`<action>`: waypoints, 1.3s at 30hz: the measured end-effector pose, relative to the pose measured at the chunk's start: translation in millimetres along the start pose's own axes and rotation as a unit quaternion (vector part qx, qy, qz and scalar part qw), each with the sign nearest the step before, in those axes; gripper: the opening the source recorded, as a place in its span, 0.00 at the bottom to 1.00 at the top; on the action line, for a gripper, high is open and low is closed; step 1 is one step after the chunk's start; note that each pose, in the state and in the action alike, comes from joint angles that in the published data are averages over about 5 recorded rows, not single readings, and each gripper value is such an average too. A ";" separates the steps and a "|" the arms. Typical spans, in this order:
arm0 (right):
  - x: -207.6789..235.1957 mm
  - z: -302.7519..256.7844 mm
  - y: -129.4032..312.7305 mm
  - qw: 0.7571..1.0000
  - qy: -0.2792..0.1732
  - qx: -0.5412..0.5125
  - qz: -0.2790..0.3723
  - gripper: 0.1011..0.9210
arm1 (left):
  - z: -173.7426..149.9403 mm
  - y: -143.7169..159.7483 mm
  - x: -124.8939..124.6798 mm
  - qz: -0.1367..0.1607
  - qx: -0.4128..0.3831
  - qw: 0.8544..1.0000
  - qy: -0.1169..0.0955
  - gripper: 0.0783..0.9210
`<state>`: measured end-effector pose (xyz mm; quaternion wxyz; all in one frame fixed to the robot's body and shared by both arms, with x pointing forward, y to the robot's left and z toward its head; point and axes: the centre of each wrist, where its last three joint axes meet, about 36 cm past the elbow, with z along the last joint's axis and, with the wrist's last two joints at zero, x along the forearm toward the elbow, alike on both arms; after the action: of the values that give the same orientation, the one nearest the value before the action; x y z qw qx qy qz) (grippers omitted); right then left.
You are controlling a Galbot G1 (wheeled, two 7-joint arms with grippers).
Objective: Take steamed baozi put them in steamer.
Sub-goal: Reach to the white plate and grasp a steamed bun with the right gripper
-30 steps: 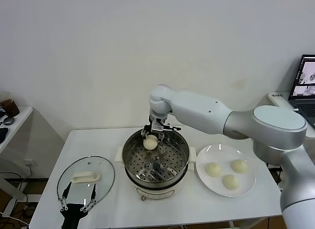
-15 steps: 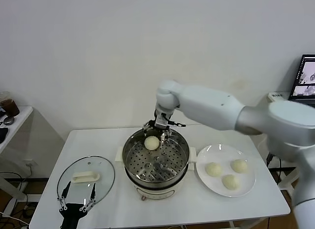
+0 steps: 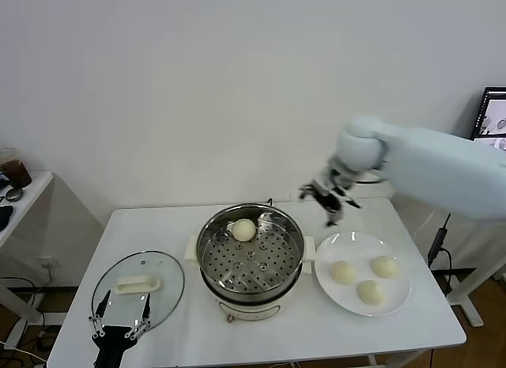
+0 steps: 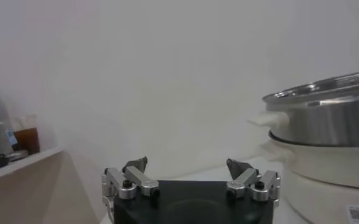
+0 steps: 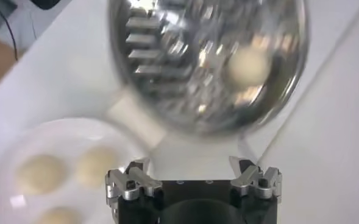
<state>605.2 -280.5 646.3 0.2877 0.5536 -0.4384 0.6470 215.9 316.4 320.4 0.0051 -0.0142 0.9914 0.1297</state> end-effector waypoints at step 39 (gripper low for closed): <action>-177.4 20.6 47.9 0.992 0.000 -0.114 -0.045 0.88 | 1.0 6.3 -1.5 -0.011 -0.009 1.000 -0.003 0.88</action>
<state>613.0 -300.2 462.6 0.3777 0.5367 -0.4835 0.5792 217.2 322.8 321.1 0.0098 -0.0243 0.9901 0.1381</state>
